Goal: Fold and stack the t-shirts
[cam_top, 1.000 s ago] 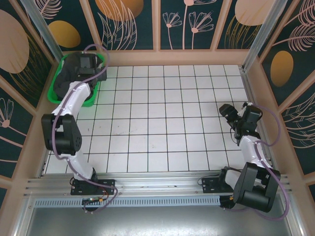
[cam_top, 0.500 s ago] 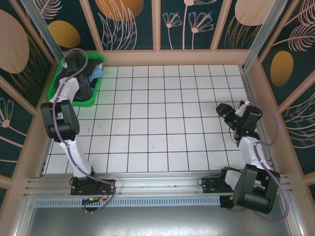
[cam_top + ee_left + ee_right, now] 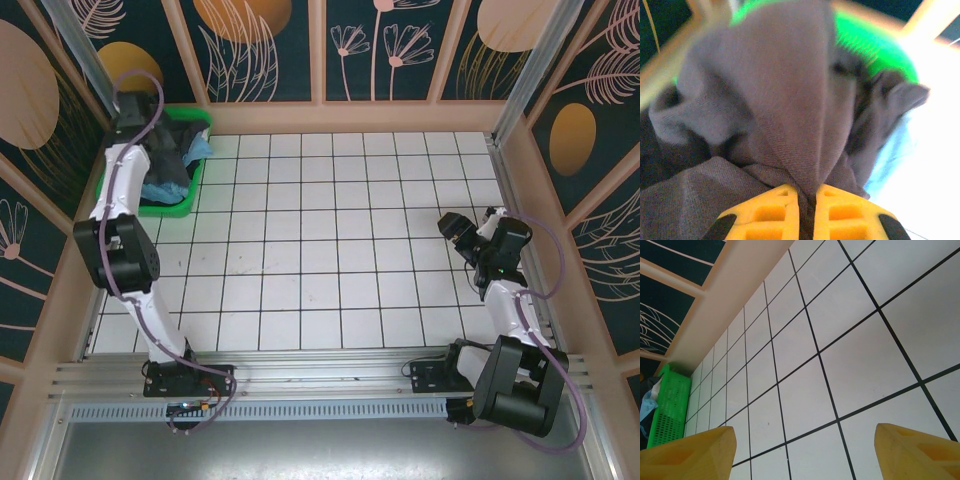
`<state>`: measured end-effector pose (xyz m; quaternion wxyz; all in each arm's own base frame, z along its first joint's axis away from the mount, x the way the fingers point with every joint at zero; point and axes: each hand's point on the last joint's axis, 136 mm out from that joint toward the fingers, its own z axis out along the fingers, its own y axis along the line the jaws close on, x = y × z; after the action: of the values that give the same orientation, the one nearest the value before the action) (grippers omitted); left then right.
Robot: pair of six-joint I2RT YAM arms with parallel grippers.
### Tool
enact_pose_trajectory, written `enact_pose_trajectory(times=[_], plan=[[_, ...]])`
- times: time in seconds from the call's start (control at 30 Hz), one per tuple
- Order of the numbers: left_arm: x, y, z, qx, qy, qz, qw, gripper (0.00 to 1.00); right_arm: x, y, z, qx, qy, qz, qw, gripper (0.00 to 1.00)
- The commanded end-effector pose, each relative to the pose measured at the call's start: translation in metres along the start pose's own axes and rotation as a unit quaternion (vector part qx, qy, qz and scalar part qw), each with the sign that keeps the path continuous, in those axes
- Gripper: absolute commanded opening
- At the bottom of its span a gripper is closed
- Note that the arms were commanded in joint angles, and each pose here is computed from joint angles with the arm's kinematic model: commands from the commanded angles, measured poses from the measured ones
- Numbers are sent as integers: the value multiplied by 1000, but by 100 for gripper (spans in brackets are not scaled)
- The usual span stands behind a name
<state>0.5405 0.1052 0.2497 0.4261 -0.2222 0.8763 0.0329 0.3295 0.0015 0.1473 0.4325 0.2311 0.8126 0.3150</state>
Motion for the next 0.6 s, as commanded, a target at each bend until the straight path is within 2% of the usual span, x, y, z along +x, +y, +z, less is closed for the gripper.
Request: enact_pose_trajectory(times=[0.0, 0.1, 0.2, 0.33, 0.37, 0.5, 0.57], plan=[[-119, -35, -151, 96, -217, 12, 971, 0, 1, 8, 0, -24, -2, -8, 1000, 73], [-148, -48, -226, 153, -331, 23, 931, 0, 3, 9, 1, -31, 2, -6, 999, 73], [-160, -65, -282, 222, -390, 28, 893, 0, 5, 10, 2, -38, 6, -3, 999, 73], [-165, -99, -339, 302, -417, 45, 856, 0, 6, 16, 1, -55, 11, 0, 998, 73], [-161, -115, -355, 342, -418, 53, 840, 0, 7, 17, 1, -58, 12, 1, 998, 73], [-131, -186, -405, 484, -392, 80, 778, 0, 7, 31, -2, -95, 14, 5, 995, 73], [-105, -226, -423, 533, -368, 98, 756, 0, 9, 46, -5, -133, 19, 5, 991, 72]])
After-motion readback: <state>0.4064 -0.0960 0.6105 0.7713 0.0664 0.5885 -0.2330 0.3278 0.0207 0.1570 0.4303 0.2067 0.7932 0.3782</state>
